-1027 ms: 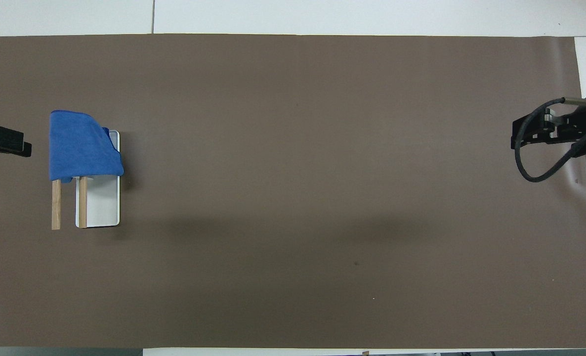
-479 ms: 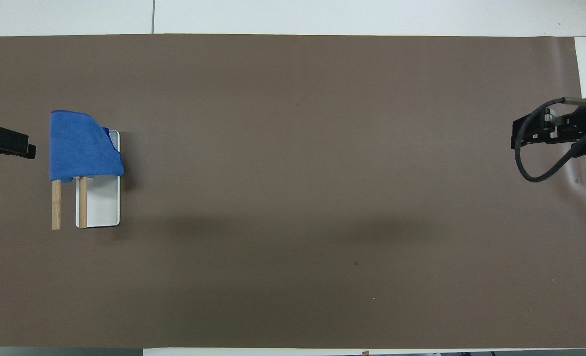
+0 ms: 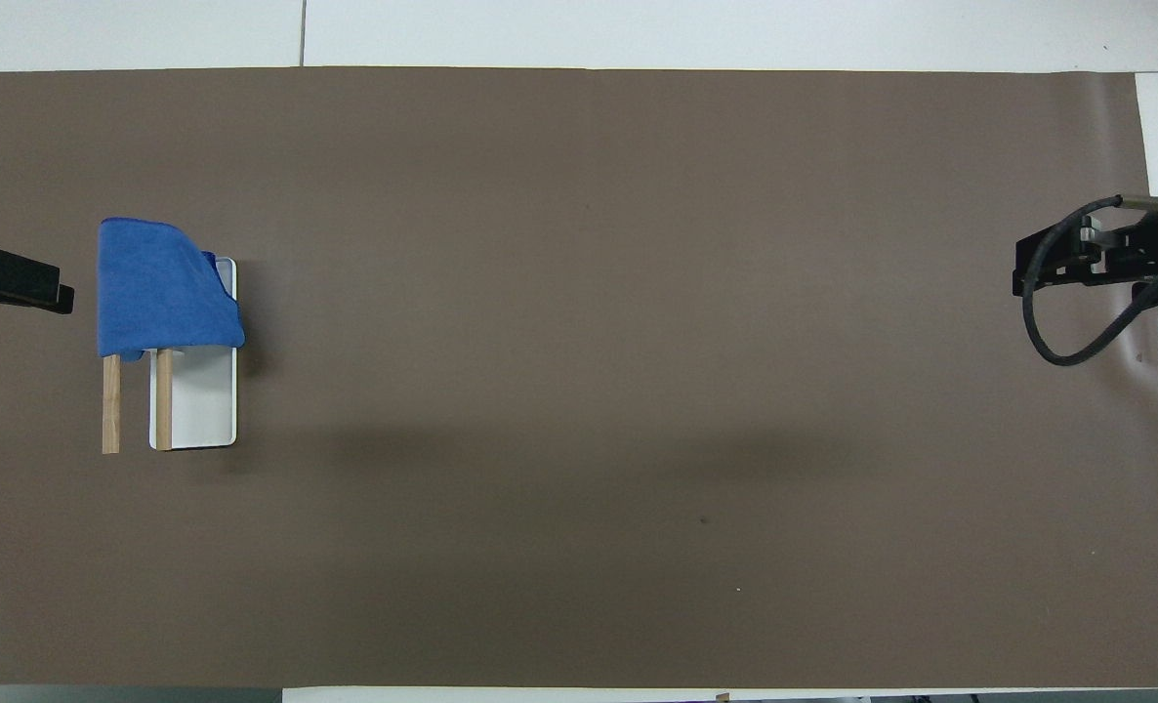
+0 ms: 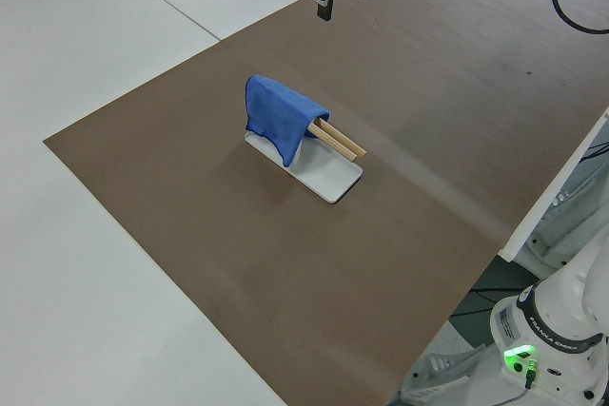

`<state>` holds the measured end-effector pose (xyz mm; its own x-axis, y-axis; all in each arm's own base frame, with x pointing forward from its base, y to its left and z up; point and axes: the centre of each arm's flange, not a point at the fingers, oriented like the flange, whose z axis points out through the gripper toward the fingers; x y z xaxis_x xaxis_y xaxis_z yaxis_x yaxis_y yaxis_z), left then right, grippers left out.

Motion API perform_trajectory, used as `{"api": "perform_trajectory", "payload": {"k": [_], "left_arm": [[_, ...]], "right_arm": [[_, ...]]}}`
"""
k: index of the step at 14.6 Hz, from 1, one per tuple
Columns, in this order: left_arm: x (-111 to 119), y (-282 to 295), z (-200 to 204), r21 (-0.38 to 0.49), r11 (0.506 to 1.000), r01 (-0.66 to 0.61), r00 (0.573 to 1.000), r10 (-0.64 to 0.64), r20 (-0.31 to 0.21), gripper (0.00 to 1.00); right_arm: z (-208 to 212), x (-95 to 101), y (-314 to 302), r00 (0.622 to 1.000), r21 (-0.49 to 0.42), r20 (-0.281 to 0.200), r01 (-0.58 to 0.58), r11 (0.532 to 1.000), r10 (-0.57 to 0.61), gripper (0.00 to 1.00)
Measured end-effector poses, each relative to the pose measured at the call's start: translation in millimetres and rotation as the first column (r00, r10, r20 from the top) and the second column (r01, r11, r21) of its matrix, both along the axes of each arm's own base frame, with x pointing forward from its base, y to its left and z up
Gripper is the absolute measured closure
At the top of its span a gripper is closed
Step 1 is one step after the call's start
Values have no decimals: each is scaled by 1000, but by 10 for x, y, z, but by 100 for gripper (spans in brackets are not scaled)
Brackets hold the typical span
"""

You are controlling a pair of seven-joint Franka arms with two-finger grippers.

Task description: Right arm passes towel to left arm to hang

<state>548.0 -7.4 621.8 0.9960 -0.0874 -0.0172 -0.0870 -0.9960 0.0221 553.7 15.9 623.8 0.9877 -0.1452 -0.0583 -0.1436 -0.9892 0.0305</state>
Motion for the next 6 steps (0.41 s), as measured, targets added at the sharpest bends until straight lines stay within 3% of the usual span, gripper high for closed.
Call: {"api": "perform_trajectory", "payload": {"k": [6], "left_arm": [[0,0,-2,0,1000,0,1000,0,-1,0]], "right_arm": [[13,-7,-24,1000,3,1,-27,1000,27,0]]}}
